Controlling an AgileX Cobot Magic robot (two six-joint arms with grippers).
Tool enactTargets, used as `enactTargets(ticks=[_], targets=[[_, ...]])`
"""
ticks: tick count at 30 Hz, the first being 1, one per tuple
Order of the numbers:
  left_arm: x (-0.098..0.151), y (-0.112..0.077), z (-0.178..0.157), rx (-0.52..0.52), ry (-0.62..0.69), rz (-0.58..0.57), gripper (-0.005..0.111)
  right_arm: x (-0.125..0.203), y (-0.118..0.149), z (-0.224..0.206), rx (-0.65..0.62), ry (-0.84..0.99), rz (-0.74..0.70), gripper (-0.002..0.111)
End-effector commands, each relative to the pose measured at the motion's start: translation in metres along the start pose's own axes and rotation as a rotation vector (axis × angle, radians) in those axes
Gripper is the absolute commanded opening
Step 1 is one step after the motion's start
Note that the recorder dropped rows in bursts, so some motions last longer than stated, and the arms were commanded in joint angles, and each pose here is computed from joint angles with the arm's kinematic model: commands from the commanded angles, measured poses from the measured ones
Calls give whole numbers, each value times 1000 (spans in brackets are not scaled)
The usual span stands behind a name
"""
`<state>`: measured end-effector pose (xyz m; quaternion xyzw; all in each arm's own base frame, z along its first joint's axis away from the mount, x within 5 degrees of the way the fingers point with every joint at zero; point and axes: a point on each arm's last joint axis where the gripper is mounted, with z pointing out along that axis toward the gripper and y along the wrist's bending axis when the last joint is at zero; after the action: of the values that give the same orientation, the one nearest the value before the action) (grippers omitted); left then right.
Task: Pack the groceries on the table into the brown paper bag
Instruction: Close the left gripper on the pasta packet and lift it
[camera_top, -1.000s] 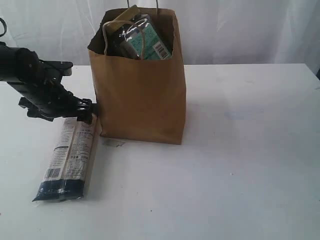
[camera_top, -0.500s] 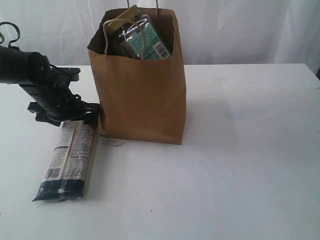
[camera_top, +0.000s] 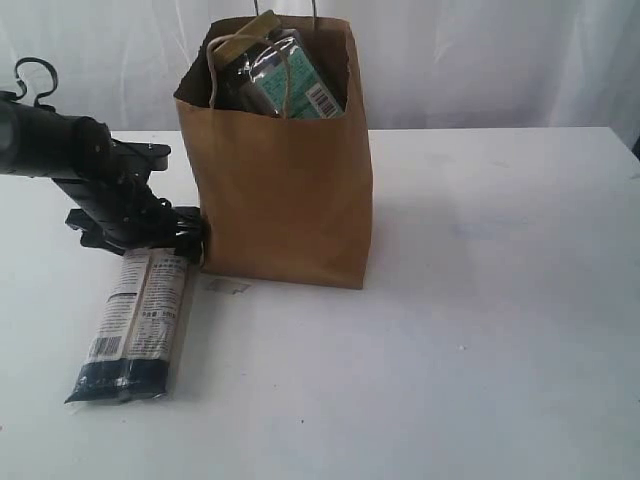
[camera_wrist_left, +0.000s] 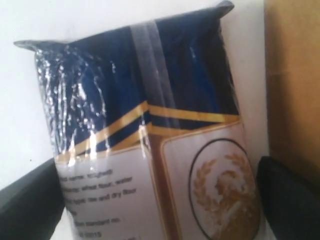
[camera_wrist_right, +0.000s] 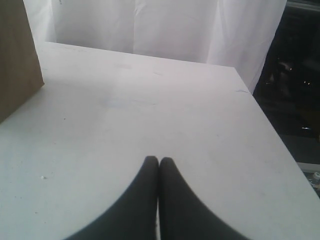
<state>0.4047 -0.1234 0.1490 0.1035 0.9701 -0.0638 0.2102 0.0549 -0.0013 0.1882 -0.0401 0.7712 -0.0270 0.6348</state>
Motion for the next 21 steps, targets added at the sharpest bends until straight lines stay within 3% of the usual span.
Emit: enactTargets(ticks=[1,3,7,15,21], targets=[[7,-1,10,4,52,-16,87,0,0,0,6,-2,2,0],[9,-1,10,4,72,-16,66,0,0,0,6,-2,2,0],[14,-1,9,2,126,-6,1,0,0,0,6,-2,2,0],[20,1,2,-22,205,30,0,0,0,0,6,-2,2,0],[16,14,-45,-187,239,150,0,0,0,0,6,-2,2,0]])
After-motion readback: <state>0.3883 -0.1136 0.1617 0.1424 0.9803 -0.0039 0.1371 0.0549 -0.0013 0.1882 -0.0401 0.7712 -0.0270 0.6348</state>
